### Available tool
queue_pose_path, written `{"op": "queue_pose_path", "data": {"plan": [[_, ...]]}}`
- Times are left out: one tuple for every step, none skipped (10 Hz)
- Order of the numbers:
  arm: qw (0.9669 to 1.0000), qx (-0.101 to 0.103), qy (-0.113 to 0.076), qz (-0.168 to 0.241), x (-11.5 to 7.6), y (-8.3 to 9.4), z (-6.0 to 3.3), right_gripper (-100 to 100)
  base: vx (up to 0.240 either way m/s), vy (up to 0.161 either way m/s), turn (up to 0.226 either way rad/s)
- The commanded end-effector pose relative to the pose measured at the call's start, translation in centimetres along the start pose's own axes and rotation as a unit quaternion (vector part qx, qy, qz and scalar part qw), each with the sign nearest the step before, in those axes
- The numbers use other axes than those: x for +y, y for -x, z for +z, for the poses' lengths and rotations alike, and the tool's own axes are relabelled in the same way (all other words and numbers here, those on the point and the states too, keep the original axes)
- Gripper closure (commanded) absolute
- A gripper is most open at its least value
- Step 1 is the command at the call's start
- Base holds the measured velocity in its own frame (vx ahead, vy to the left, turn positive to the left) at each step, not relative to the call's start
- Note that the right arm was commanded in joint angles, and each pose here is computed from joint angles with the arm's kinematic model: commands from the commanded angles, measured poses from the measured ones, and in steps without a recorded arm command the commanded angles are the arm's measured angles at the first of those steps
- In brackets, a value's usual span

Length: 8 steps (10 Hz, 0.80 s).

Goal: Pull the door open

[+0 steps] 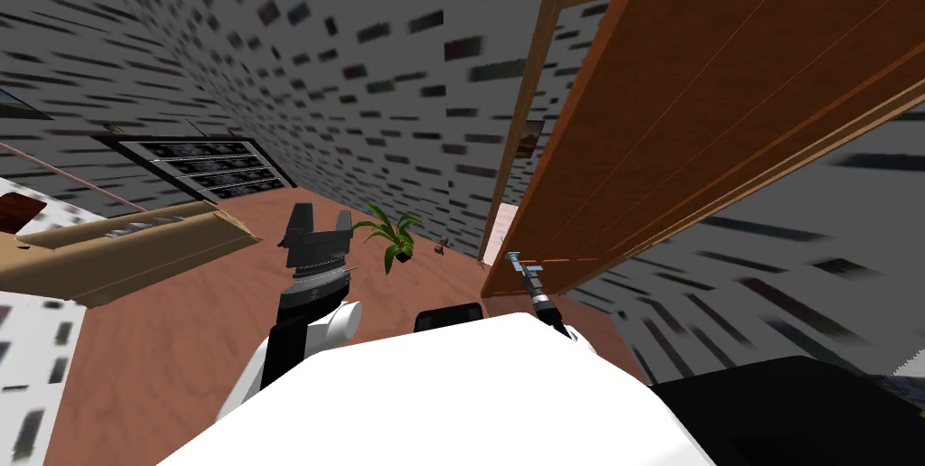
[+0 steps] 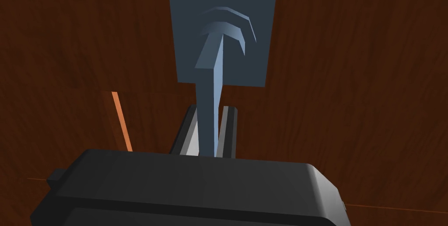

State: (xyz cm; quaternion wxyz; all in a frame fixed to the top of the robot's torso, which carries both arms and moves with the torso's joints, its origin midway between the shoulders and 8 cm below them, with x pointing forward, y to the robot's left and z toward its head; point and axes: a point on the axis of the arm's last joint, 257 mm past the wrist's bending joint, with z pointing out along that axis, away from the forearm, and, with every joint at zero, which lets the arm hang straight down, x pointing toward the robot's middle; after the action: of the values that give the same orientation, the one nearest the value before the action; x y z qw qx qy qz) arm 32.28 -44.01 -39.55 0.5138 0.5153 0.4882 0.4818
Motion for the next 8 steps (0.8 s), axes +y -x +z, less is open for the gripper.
{"op": "queue_pose_path", "data": {"plan": [[1.0,0.008,0.002,0.001,0.1,-0.1,-1.19,100,-0.242,-0.094,0.236],[0.9999,0.01,0.003,0.001,0.1,0.0,-1.54,100,-0.197,-0.087,0.131],[0.9999,0.012,0.003,0.001,0.1,0.1,-1.89,100,-0.136,-0.047,0.08],[0.9999,0.016,0.003,0.001,0.1,0.2,-2.63,100,-0.138,-0.032,0.142],[0.9998,0.018,0.003,0.001,0.1,0.2,-2.99,100,-0.127,-0.036,0.12],[0.9998,0.02,0.004,0.001,0.1,0.3,-3.35,100,-0.11,-0.025,0.082],[0.9997,0.024,0.004,0.002,0.2,0.4,-4.02,100,-0.13,-0.046,0.132],[0.9996,0.028,0.004,0.002,0.2,0.4,-4.59,100,-0.178,-0.066,0.169]]}}
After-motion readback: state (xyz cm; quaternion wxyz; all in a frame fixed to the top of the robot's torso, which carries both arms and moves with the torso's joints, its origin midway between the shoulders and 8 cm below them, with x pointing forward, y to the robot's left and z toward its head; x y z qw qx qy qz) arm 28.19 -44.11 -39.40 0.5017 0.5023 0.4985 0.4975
